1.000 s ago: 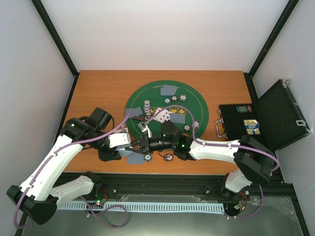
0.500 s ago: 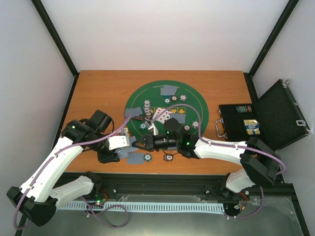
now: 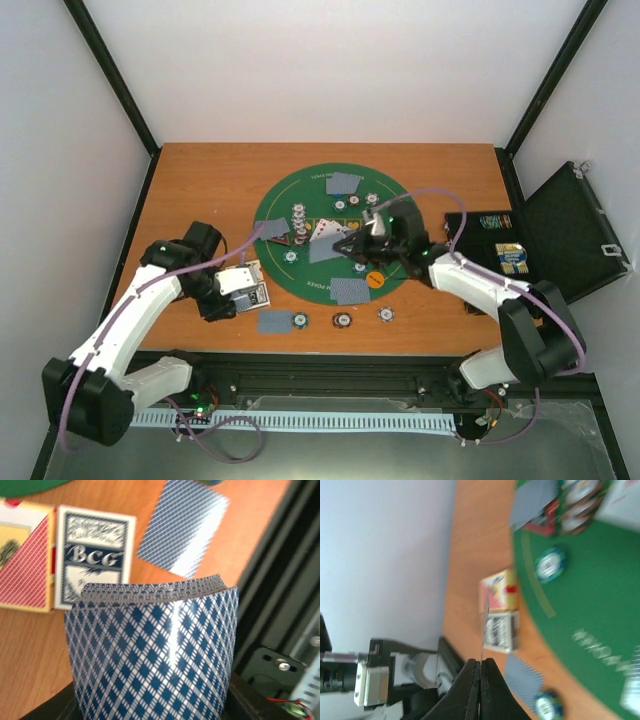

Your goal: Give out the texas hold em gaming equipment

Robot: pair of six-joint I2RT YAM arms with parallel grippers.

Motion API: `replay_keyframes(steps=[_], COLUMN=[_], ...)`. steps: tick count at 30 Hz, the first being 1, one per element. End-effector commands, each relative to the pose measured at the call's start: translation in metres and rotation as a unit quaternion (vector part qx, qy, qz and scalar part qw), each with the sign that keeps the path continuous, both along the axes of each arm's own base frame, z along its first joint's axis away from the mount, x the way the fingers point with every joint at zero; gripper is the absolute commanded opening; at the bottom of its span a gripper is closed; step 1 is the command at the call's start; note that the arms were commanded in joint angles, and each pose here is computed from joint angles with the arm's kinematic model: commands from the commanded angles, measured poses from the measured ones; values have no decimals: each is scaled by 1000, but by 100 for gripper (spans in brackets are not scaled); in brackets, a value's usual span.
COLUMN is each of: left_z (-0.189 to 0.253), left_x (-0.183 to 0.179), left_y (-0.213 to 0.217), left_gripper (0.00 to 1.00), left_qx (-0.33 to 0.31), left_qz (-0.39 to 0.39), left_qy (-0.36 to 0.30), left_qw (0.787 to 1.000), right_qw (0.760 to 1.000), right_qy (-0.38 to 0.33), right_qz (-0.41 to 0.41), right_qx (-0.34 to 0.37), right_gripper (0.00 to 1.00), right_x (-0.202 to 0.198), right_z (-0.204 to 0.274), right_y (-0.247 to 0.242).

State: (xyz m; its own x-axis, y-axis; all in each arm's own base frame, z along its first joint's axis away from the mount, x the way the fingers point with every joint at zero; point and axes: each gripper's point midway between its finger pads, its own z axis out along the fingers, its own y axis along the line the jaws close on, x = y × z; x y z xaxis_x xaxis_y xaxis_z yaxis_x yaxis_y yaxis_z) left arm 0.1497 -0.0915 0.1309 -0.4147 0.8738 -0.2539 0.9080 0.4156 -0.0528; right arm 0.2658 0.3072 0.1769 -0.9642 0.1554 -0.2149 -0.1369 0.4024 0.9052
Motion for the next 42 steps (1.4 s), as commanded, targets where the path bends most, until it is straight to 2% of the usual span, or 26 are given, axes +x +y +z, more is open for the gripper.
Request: replay_keyframes(steps=[1, 4, 9, 18, 20, 24, 26, 27, 31, 33, 35, 39, 42], left_z=[-15, -25, -52, -97, -100, -101, -101, -101, -82, -63, -39, 11, 43], left_x=[37, 55, 75, 71, 70, 71, 70, 70, 74, 77, 81, 92, 110], left_y=[22, 39, 71, 95, 96, 96, 98, 98, 96, 91, 83, 72, 68], left_gripper=[40, 43, 44, 50, 56, 82, 97, 100, 100, 100, 100, 100, 100], left_qx=[18, 27, 48, 83, 84, 82, 86, 88, 77, 60, 34, -4, -28], left_qz=[10, 31, 64, 76, 79, 86, 88, 88, 94, 102, 108, 118, 154], left_qy=[-35, -40, -21, -5, -2, -2, -1, -2, -10, -14, -21, -60, -98], left_qw=[999, 998, 997, 994, 993, 993, 992, 992, 992, 993, 993, 991, 983], right_qw=[997, 993, 989, 977, 976, 974, 974, 974, 972, 971, 968, 962, 954], right_qy=[6, 16, 34, 62, 63, 58, 50, 46, 30, 19, 10, -1, -14], right_qz=[-25, -57, -78, -81, -81, -81, -81, -81, -82, -86, -91, -101, -115], right_qx=[-76, -102, -122, -187, -194, -203, -206, -208, -217, -223, -233, -254, -275], right_gripper=[3, 3, 3, 3, 3, 5, 12, 17, 42, 57, 68, 84, 93], right_x=[42, 79, 124, 148, 148, 146, 146, 146, 144, 141, 138, 131, 124], right_z=[-29, -46, -69, -116, -118, -114, -107, -103, -84, -70, -61, -42, -28], right_y=[-54, -86, -108, -121, -124, -127, -128, -129, -132, -135, -139, -149, -159])
